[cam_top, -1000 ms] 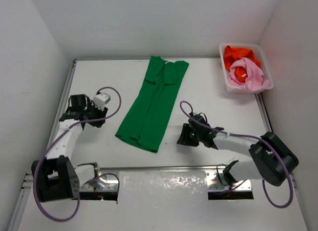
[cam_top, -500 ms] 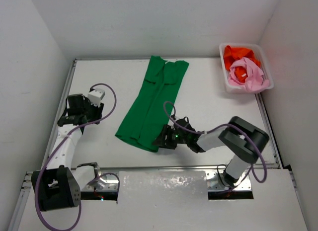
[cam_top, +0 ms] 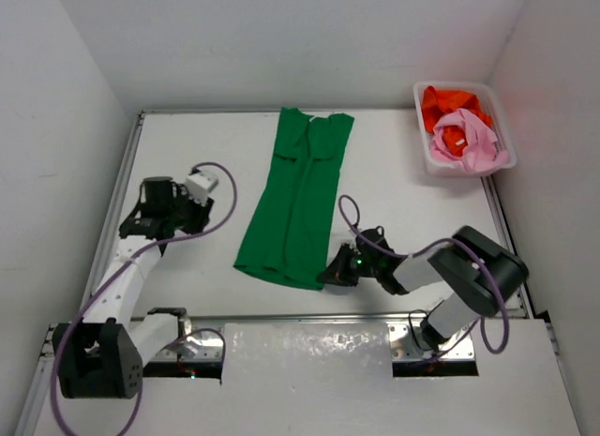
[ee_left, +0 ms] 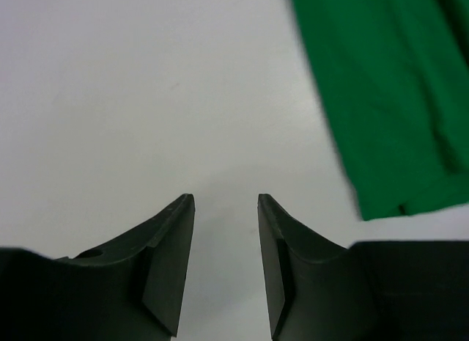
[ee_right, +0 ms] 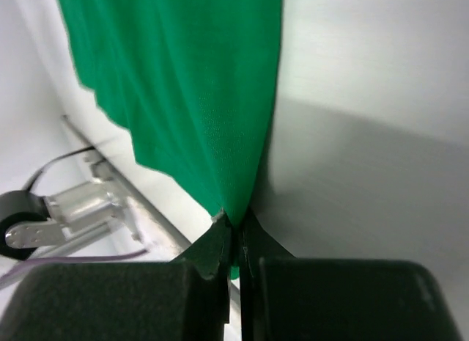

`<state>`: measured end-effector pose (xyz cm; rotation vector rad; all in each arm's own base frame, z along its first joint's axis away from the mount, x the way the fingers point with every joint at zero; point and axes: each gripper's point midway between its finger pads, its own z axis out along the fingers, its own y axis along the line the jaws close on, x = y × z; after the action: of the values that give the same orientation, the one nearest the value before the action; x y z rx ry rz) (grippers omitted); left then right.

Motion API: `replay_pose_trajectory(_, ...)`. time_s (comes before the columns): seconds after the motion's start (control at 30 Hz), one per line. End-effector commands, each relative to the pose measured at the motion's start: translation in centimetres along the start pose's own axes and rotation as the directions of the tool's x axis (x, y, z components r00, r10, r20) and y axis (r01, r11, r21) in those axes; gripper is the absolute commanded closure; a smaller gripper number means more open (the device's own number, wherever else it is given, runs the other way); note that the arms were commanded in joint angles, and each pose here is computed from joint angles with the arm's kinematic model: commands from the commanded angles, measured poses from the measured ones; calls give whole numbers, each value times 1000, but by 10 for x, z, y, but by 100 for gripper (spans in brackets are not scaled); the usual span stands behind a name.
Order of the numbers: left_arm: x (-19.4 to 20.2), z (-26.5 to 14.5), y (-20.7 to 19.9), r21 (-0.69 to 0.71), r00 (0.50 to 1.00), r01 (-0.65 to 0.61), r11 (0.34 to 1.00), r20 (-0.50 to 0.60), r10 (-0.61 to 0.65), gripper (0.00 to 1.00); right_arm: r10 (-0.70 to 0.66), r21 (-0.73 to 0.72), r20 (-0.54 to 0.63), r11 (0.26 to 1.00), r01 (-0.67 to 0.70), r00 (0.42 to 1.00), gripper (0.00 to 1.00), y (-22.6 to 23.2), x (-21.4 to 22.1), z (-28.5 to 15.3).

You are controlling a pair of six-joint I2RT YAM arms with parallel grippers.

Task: Fold and stack the t-shirts
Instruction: Rotate the tshirt 90 degrees

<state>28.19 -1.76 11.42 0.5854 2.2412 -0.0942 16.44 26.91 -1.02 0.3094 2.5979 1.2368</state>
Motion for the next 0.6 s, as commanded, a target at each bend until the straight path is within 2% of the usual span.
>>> replay_pose_trajectory(0.0,-48,-7,-63,182,958,-279,943,127,259,62,-77,206,-121,973,100,990,100,-63,19,-34)
replay_pose_trajectory(0.03,-45,-10,-77,233,948,-318,919,106,301,62,-56,289,-189,951,110,980,100,-81,33,-48)
replay_pose_trajectory(0.07,-50,-13,-85,259,916,-402,878,129,380,62,-109,290,-220,942,171,969,100,-86,36,-54)
replay_pose_trajectory(0.1,-62,-20,-103,290,871,-492,821,180,458,62,-117,286,-237,940,184,964,100,-88,41,-59)
replay_pose_trajectory(0.13,-59,-27,-111,315,836,-548,775,189,515,62,-102,296,-268,937,182,958,100,-93,48,-65)
replay_pose_trajectory(0.2,-58,-35,-138,332,658,-751,571,309,687,59,-96,307,-302,932,192,949,100,-104,58,-73)
replay_pose_trajectory(0.23,-50,-40,-148,338,590,-804,489,350,728,58,-97,313,-320,928,202,943,100,-109,61,-77)
replay_pose_trajectory(0.27,-36,-37,-156,339,485,-866,367,395,780,57,-89,320,-328,926,199,940,100,-113,64,-80)
replay_pose_trajectory(0.3,-26,-38,-174,347,408,-899,266,448,796,57,-83,316,-319,930,189,944,100,-113,61,-80)
replay_pose_trajectory(0.33,-15,-34,-183,334,309,-930,152,489,816,57,-97,300,-317,933,197,943,95,-110,60,-80)
replay_pose_trajectory(0.37,14,-26,-189,369,258,-927,68,496,829,57,-108,283,-313,938,201,944,91,-105,56,-79)
replay_pose_trajectory(0.4,28,-24,-201,358,177,-933,-35,541,822,56,-113,284,-321,936,210,940,85,-103,56,-81)
replay_pose_trajectory(0.43,37,-19,-205,311,71,-940,-142,585,808,54,-147,269,-313,934,236,938,76,-97,50,-81)
replay_pose_trajectory(0.47,66,-12,-207,334,45,-922,-198,598,800,54,-171,264,-296,931,253,940,70,-92,43,-80)
replay_pose_trajectory(0.53,71,0,-209,260,-43,-930,-258,620,783,54,-186,258,-284,930,262,941,64,-86,39,-81)
replay_pose_trajectory(0.57,87,6,-206,277,-52,-920,-276,612,789,53,-203,242,-271,932,271,941,61,-80,34,-80)
